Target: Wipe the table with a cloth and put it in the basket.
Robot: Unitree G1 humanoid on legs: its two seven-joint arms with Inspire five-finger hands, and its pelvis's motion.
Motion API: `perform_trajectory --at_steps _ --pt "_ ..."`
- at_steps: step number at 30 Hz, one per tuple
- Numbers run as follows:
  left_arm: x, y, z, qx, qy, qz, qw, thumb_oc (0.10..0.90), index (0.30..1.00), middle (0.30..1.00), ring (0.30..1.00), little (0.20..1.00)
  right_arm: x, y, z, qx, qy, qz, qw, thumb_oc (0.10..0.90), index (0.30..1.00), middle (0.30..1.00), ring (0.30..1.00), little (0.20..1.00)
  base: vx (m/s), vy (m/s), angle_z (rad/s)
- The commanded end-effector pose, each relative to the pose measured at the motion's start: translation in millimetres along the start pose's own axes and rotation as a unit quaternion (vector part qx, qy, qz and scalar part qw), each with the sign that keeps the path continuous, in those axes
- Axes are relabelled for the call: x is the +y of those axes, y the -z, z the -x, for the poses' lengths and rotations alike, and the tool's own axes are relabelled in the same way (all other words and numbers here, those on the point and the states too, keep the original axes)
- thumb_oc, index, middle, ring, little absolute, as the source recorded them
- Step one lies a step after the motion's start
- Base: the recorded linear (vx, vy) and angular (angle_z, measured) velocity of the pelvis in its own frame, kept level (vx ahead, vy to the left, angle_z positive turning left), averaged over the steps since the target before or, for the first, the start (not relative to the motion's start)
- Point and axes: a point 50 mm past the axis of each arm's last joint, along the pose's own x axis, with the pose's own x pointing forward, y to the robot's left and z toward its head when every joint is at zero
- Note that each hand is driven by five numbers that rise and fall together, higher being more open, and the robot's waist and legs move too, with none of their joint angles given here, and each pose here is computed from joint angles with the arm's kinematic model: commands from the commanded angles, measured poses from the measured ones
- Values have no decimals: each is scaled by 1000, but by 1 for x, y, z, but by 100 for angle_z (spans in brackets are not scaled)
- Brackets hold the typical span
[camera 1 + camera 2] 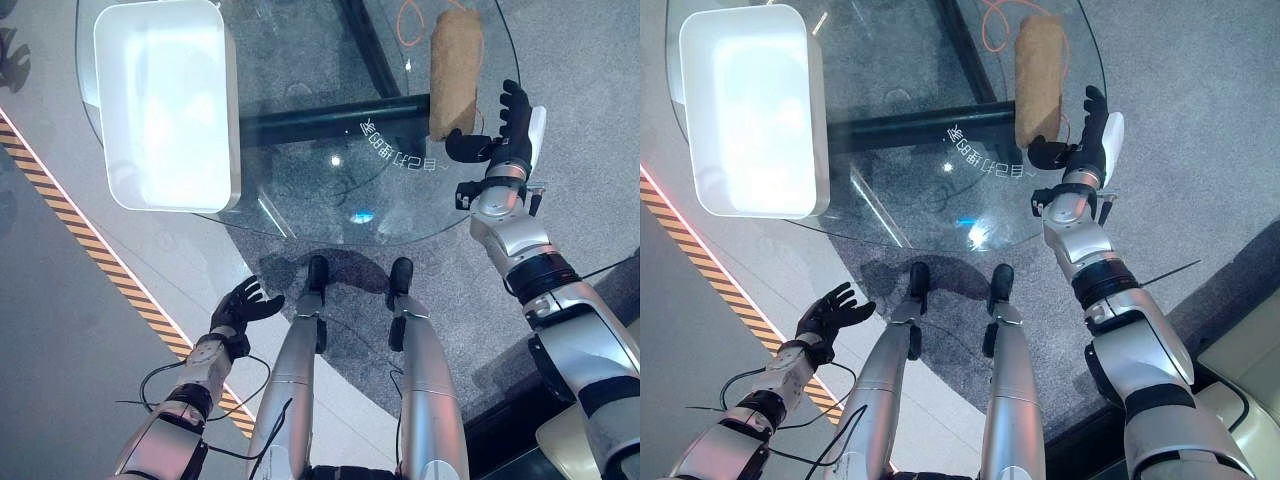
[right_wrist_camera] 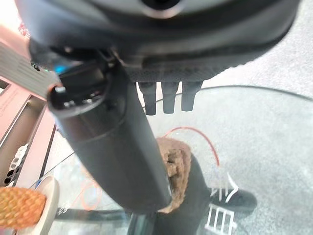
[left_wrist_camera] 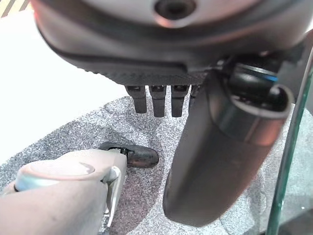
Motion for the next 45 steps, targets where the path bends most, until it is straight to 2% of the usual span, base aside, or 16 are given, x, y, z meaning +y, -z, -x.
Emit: perform_trajectory --at_steps 1,11,30,45 --pt "5 28 13 17 -20 15 1000 800 900 900 900 900 -4 -74 -1 -134 23 -31 990 800 900 900 900 900 0 0 0" --pt "0 32 14 21 -15 17 1000 800 900 900 900 900 -1 -71 -4 -109 27 -20 993 800 900 900 900 900 2 2 1" --pt "-7 35 14 30 0 10 999 800 900 900 900 900 -7 -56 -19 -63 52 102 991 800 900 900 900 900 3 1 0" --pt "-13 37 14 35 13 6 999 800 900 900 900 900 -3 -58 -22 -54 38 99 993 800 900 900 900 900 15 -3 3"
